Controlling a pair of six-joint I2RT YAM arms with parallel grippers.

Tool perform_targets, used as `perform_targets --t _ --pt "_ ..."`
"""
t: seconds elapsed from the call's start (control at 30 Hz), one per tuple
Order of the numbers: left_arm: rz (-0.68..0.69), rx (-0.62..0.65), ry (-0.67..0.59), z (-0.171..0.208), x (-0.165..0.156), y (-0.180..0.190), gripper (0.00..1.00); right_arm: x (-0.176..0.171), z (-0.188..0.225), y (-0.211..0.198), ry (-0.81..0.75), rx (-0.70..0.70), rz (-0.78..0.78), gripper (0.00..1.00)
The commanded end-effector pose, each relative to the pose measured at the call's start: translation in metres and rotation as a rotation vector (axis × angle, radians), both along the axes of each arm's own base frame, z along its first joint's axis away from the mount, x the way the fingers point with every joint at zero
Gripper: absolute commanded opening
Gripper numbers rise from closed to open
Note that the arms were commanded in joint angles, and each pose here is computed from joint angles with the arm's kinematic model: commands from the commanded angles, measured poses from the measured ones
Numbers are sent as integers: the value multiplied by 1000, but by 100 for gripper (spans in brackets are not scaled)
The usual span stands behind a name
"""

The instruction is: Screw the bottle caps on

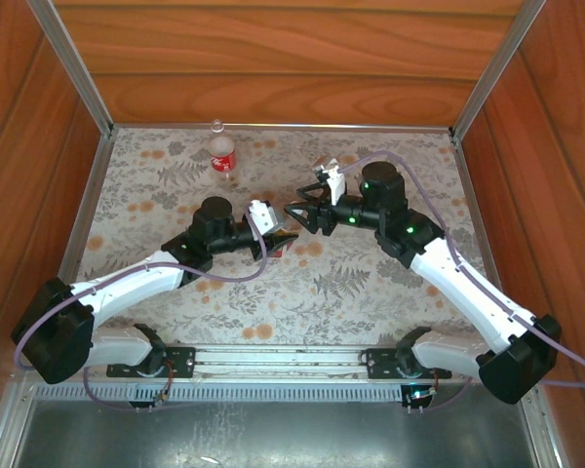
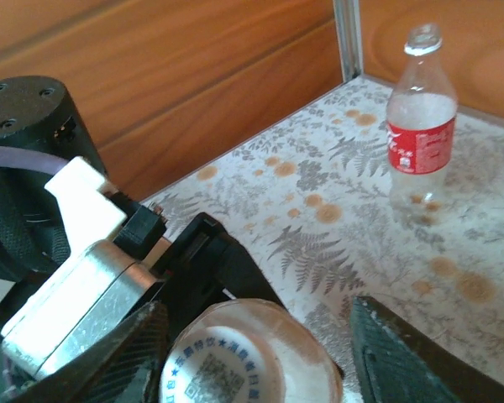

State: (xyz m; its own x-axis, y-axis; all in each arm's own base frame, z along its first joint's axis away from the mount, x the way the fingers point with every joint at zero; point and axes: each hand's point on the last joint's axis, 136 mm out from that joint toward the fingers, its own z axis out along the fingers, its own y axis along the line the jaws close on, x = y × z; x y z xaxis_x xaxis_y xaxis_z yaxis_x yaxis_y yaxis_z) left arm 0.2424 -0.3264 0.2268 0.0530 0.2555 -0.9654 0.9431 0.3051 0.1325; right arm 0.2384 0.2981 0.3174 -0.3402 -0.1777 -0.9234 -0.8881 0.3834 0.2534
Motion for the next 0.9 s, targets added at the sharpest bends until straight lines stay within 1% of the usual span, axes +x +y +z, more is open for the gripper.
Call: perform_targets --t 0.0,0.03,0.1,0.13,0.2,0.23,0.27,0.3,0.33,0.37,0.4,0.5,0.57,0.7,0.8,0.87 --pt "-9 -33 -10 12 3 -2 48 -11 -1 7 10 6 75 56" --pt "-6 -33 -10 12 3 -3 48 -12 -1 7 12 8 76 51" --pt "-3 -32 -5 11 4 -3 48 -10 -3 6 19 12 61 37" --pt "1 -31 -6 11 5 -3 48 -10 -3 6 19 15 57 32" --pt "15 -28 -7 11 7 -2 50 -8 -2 4 13 15 42 28" --pt "22 -28 -8 11 9 -1 52 -6 -2 4 12 13 30 27" --pt "30 -26 -8 10 10 -1 61 -4 -1 3 8 13 16 26" --pt "33 -24 -9 10 10 -1 75 -1 -1 1 6 10 -6 26" --pt "39 -22 -11 9 11 0 85 3 -2 0 3 4 -28 26" --pt "54 -17 -9 7 12 2 94 8 -4 -2 3 -8 -61 27" --pt "75 -14 -7 5 14 5 100 16 -7 -6 4 -24 -108 27" --pt "150 5 13 -9 15 20 100 44 -19 -21 8 -102 -254 27" --pt "192 16 37 -22 14 30 100 64 -26 -31 3 -141 -325 27" --pt "327 47 68 -54 19 55 100 116 -34 -47 -34 -194 -453 26" --pt "409 40 88 -72 22 69 100 156 -33 -49 -77 -197 -495 25" --pt "447 14 89 -75 23 76 100 183 -33 -50 -108 -199 -521 25"
